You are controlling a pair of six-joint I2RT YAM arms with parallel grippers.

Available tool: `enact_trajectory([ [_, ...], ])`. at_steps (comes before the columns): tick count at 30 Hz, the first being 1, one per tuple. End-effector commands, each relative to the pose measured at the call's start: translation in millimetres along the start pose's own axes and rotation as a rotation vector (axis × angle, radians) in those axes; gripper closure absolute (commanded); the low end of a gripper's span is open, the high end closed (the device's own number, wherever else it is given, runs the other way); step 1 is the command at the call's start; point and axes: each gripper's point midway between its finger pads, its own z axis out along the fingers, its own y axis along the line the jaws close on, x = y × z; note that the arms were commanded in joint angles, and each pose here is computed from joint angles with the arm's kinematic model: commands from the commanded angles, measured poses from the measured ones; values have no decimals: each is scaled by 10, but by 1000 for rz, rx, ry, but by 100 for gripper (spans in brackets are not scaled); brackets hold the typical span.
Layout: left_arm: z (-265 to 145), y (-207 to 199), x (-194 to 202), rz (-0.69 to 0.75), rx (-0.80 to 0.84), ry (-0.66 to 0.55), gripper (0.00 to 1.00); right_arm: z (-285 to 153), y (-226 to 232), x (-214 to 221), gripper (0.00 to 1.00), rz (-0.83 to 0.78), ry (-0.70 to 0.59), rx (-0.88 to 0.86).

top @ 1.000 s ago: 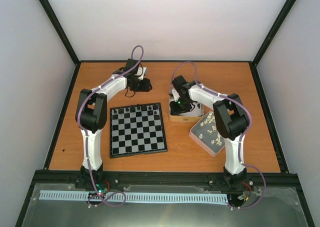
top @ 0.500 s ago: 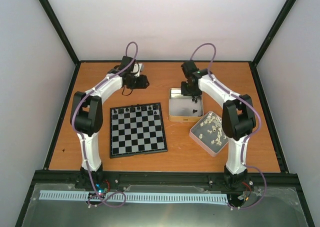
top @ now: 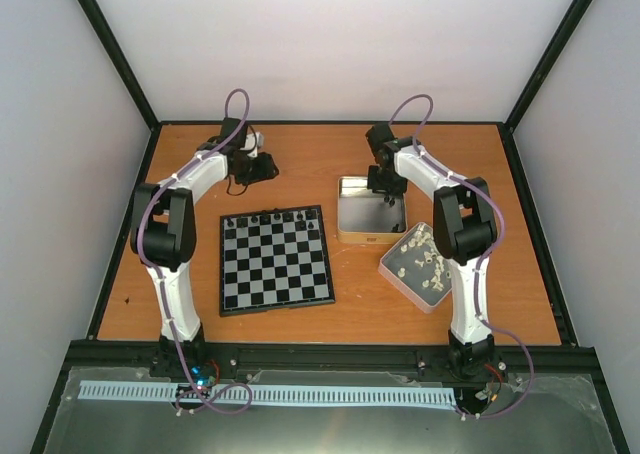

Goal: Set up the chess pieces on the board
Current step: Pick up the chess piece from the storage box.

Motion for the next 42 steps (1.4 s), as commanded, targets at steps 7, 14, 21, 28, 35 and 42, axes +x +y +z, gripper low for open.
enact_trajectory([
  [7, -24, -53, -126, -5, 36, -26, 48, 135, -131, 81, 76, 4, 39, 57],
  [14, -10, -44, -125, -5, 36, -23, 48, 211, -130, 148, 78, 5, 62, 56],
  [21, -42, 3, -142, -8, 7, -33, 48, 250, -130, 141, 92, -12, 53, 53],
  [28, -137, 72, -175, -29, -20, -53, 48, 319, -101, 158, 89, -39, 67, 43],
  [35, -377, 349, -202, -106, -86, -110, 48, 97, 32, 90, 97, -54, 32, -5],
  [42, -706, 955, -97, -293, -198, -192, 47, -603, 695, 83, 96, -167, -56, -152],
])
